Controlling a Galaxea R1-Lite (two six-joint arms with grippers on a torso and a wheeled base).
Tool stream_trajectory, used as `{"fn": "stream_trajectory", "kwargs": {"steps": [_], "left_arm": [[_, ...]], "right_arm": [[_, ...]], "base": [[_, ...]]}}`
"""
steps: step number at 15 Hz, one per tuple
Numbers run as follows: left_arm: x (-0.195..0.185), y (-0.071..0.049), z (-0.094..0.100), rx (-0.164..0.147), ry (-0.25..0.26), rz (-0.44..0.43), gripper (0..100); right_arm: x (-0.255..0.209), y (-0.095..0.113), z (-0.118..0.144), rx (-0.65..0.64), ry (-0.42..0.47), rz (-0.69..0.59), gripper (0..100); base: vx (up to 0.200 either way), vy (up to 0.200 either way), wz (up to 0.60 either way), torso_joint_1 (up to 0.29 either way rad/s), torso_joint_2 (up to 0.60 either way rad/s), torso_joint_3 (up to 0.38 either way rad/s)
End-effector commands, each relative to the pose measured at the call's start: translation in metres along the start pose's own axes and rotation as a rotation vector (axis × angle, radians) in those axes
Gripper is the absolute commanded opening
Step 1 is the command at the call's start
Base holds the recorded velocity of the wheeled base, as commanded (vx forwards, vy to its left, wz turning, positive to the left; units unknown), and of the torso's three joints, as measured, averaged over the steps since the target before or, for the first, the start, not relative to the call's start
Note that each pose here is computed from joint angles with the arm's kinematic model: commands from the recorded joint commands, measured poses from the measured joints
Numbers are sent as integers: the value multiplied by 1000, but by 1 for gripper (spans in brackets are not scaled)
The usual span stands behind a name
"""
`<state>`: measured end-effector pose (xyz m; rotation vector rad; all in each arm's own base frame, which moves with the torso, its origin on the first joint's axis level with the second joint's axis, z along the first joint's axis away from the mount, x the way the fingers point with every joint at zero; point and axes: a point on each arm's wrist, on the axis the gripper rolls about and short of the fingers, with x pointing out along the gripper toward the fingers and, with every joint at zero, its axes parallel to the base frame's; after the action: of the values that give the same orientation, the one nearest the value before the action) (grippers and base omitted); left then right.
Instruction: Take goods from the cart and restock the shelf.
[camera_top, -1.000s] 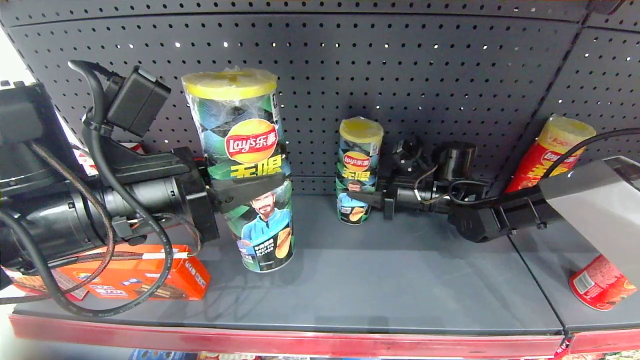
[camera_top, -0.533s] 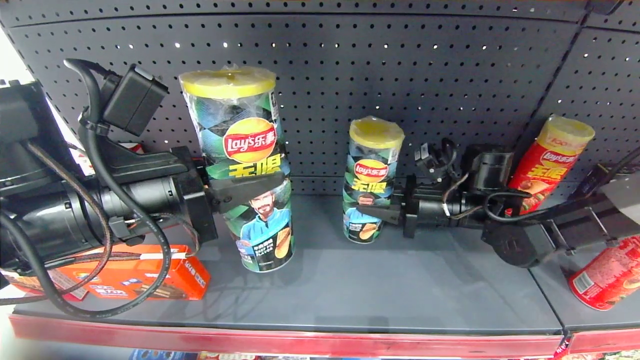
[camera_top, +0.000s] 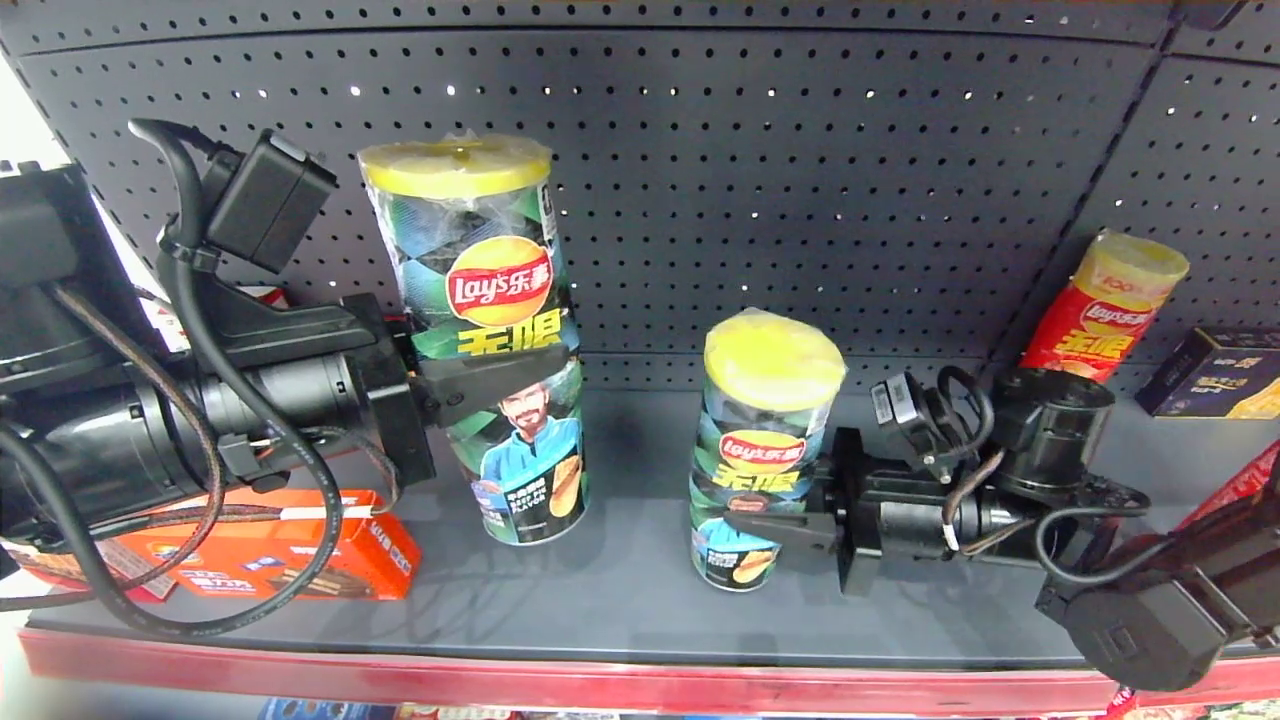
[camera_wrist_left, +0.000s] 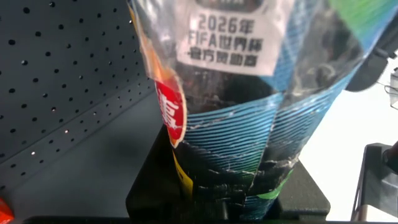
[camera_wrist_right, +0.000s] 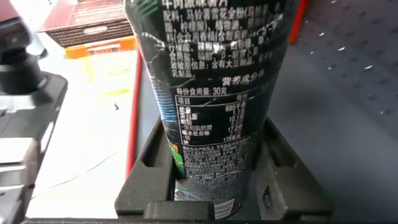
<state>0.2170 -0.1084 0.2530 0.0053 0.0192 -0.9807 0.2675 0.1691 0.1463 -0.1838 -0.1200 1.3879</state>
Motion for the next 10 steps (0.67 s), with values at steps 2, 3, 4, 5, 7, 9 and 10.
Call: {"fn": "stream_trajectory", "kwargs": {"steps": [2, 3, 4, 5, 7, 9, 10], "left_arm": [[0, 0, -1, -2, 3, 0, 0], [-1, 0, -2, -3, 5, 2, 0], [-1, 0, -3, -5, 7, 3, 0], [-1, 0, -3, -5, 9, 3, 0], [-1, 0, -3, -5, 9, 3, 0], [-2, 1, -3, -6, 10, 10, 0], [-2, 1, -3, -5, 7, 10, 0]], "right_arm": [[1, 12, -17, 39, 31, 16, 0], [1, 11, -19, 39, 31, 15, 0], [3, 9, -25, 42, 35, 12, 0], [3, 7, -30, 45, 37, 10, 0], [6, 6, -35, 45, 37, 10, 0], [7, 5, -37, 46, 38, 10, 0], [6, 5, -37, 46, 39, 9, 100]], "base": [[0, 0, 0, 0, 0, 0], [0, 0, 0, 0, 0, 0], [0, 0, 0, 0, 0, 0], [0, 0, 0, 0, 0, 0], [0, 0, 0, 0, 0, 0], [0, 0, 0, 0, 0, 0], [0, 0, 0, 0, 0, 0]]}}
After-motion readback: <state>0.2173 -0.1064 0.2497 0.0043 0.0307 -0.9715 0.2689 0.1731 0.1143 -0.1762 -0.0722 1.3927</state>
